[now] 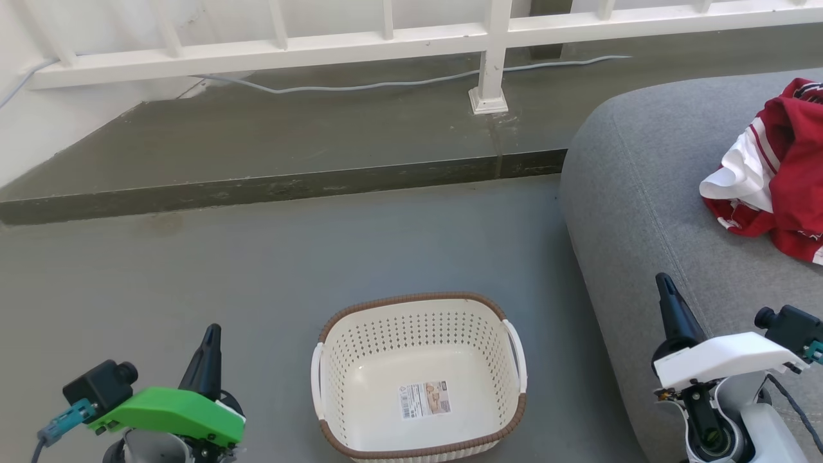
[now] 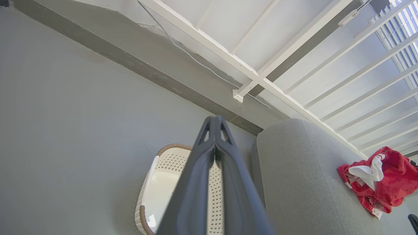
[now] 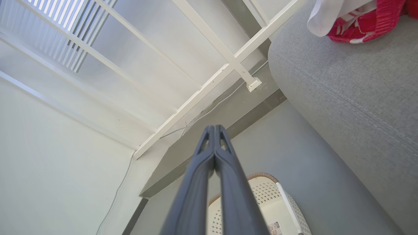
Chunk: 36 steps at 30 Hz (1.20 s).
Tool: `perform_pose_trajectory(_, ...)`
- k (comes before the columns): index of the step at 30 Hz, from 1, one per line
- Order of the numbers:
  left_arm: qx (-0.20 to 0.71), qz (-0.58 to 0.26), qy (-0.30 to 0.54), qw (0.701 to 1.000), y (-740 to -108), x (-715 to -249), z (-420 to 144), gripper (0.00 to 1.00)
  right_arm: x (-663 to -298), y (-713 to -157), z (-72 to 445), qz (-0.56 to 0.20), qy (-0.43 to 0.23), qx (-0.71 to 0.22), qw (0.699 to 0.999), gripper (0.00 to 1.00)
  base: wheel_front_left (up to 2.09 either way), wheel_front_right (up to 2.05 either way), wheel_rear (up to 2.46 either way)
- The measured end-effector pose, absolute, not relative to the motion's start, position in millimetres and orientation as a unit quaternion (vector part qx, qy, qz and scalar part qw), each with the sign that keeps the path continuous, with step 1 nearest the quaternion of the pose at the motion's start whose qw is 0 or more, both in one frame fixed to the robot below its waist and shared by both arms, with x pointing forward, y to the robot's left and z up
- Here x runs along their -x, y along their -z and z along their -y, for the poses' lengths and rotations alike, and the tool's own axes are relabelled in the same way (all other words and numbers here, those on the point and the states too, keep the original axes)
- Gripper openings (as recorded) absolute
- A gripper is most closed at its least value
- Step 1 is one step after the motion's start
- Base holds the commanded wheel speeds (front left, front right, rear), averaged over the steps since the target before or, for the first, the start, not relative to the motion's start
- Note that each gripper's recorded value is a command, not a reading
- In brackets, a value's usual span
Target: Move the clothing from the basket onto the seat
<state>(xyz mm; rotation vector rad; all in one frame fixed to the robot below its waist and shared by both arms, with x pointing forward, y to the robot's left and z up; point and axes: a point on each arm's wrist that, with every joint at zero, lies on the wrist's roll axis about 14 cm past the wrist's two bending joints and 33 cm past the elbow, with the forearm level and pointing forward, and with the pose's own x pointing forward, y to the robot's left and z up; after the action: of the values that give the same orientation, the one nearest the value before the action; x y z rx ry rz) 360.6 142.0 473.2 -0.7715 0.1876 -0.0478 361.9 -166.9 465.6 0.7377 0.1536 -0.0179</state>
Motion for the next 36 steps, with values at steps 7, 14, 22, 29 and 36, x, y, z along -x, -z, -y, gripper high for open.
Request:
perform_pose_trajectory(7, 0.417, -0.099, 0.011, 0.903, -469.0, -360.7, -148.9, 0.00, -361.7, -463.5, 172.7, -0.077, 0.019, -0.404, 0.911, 0.00, 0.00, 0.00, 0.00)
perform_pose_trajectory(14, 0.459, -0.100, 0.002, 0.883, -467.8, -361.2, -155.1, 0.00, -362.1, -462.2, 176.7, -0.079, 0.027, -0.449, 0.890, 0.00, 0.00, 0.00, 0.00)
perform_pose_trajectory(22, 0.506, -0.101, -0.009, 0.857, -464.2, -361.1, -159.4, 0.00, -366.1, -465.6, 181.3, -0.071, 0.031, -0.499, 0.863, 0.00, 0.00, 0.00, 0.00)
perform_pose_trajectory(29, 0.549, -0.095, -0.012, 0.830, -466.9, -363.7, -162.4, 0.00, -365.8, -464.3, 186.9, -0.069, 0.040, -0.539, 0.838, 0.00, 0.00, 0.00, 0.00)
perform_pose_trajectory(36, 0.580, -0.092, -0.017, 0.809, -465.4, -364.0, -166.0, 0.00, -366.3, -465.0, 189.8, -0.064, 0.043, -0.575, 0.814, 0.00, 0.00, 0.00, 0.00)
